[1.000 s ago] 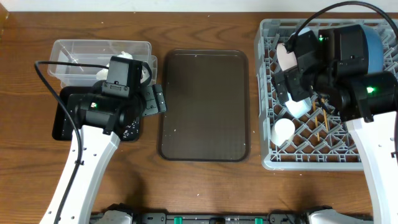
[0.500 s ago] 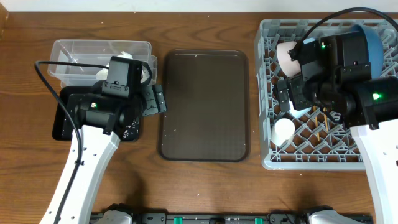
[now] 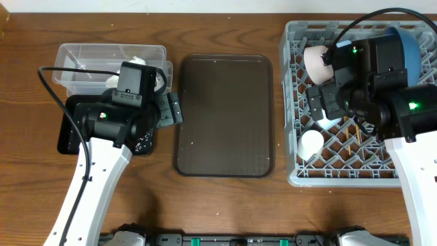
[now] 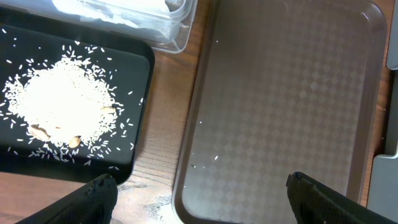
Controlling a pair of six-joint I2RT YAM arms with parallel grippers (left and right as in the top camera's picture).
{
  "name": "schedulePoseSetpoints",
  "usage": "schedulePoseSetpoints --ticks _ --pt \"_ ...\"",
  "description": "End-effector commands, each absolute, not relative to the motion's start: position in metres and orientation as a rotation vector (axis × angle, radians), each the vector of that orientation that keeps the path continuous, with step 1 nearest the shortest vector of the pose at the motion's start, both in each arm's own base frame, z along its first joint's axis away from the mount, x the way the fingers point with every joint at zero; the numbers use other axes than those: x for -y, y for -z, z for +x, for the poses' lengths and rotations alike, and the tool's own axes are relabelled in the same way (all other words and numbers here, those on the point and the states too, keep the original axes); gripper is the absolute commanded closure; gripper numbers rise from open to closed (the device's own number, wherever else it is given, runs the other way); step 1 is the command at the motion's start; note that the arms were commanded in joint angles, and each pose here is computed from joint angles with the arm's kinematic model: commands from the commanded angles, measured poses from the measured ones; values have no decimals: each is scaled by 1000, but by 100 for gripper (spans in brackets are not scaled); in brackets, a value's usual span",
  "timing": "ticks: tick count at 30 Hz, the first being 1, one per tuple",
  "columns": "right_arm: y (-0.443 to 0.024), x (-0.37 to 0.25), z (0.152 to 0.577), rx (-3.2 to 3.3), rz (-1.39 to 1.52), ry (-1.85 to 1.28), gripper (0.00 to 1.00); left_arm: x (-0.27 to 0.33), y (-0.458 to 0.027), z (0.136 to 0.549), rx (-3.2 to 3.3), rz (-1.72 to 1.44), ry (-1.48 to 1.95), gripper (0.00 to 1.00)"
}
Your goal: Sort waste into correct bins and load items into the dishwasher rack
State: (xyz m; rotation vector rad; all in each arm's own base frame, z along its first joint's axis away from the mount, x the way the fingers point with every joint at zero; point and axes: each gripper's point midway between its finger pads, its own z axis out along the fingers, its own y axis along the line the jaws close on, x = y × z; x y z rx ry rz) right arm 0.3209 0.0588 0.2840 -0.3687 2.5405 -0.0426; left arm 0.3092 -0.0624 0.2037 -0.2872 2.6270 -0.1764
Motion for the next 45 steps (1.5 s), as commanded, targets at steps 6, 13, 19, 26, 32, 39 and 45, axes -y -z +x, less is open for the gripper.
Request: schedulePoseSetpoints --ticks 6,13,19,26,32,39,45 --pt "-296 -40 318 -2515 -321 165 1 60 -207 312 -2619 -282 163 10" --pt "-318 -36 297 -2446 -304 154 1 60 -207 312 -2619 -282 163 10" --pt "-333 -22 285 -2311 -233 144 1 60 -207 312 -2619 -282 163 10" --pt "-339 -49 315 -1818 -439 41 1 60 -207 312 -2619 -282 163 10" --pt "-299 -48 305 -1590 -359 19 1 60 -207 312 -2619 -282 163 10" --pt "-228 -43 269 -1537 -338 24 1 60 -207 312 -2619 -282 163 10" --pt "-189 -42 254 -1510 -335 26 1 60 -207 312 -2619 -282 163 10"
